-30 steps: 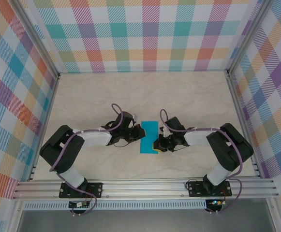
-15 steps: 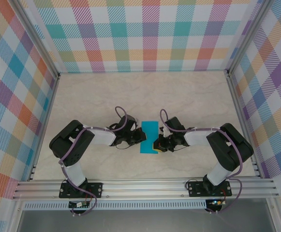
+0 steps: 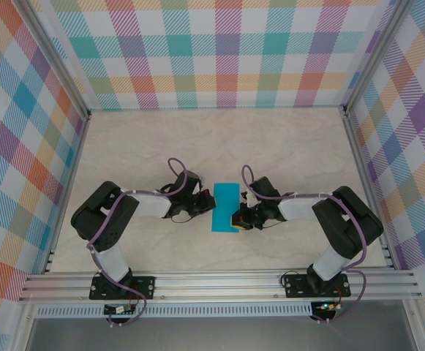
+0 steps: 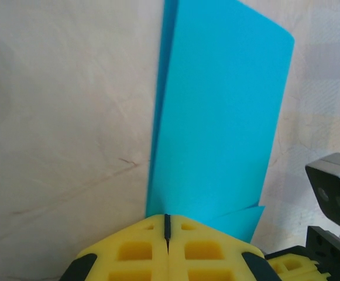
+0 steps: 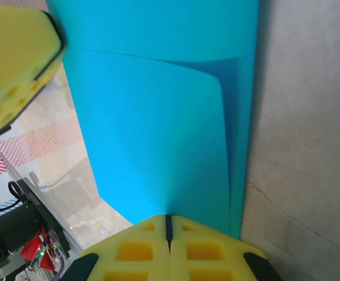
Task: Fold a paper plane with a square sheet of paper (pick it up from the middle)
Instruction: Fold the triangle a second time at the center of the table.
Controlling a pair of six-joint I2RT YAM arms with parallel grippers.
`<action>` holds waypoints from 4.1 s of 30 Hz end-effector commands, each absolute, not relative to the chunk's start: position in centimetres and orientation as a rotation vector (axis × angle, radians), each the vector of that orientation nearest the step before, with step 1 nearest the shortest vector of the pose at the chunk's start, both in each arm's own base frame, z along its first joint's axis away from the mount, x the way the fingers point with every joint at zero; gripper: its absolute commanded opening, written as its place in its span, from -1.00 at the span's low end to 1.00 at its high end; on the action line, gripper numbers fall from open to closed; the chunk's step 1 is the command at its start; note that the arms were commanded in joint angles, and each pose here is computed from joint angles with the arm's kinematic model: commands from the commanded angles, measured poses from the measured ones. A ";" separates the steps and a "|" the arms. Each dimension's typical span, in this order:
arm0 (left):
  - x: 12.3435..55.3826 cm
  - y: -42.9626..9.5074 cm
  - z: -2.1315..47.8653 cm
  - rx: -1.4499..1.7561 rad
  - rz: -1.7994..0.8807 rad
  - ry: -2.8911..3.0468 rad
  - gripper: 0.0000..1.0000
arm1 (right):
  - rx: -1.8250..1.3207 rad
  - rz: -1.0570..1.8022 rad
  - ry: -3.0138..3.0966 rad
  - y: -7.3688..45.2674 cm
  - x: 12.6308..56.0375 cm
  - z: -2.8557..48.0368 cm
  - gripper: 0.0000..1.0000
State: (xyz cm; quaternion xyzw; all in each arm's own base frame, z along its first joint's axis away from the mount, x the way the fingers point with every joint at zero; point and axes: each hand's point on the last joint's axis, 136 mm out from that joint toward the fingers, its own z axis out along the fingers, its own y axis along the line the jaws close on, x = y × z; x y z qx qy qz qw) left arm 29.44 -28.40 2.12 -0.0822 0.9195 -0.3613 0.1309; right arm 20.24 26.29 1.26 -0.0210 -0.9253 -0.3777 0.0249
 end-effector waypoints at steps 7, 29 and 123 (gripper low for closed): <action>30.6 -27.5 5.5 -0.204 -1.030 2.597 -1.00 | -0.154 -0.911 -2.866 23.4 18.0 -2.3 -0.94; 27.1 -31.3 3.4 -0.029 -1.199 2.686 -1.00 | -0.141 -0.914 -2.869 23.7 18.4 -1.8 -0.94; 26.4 -28.8 -0.9 -0.131 -0.953 2.818 -1.00 | -0.107 -1.027 -2.798 22.5 15.6 -0.3 -0.66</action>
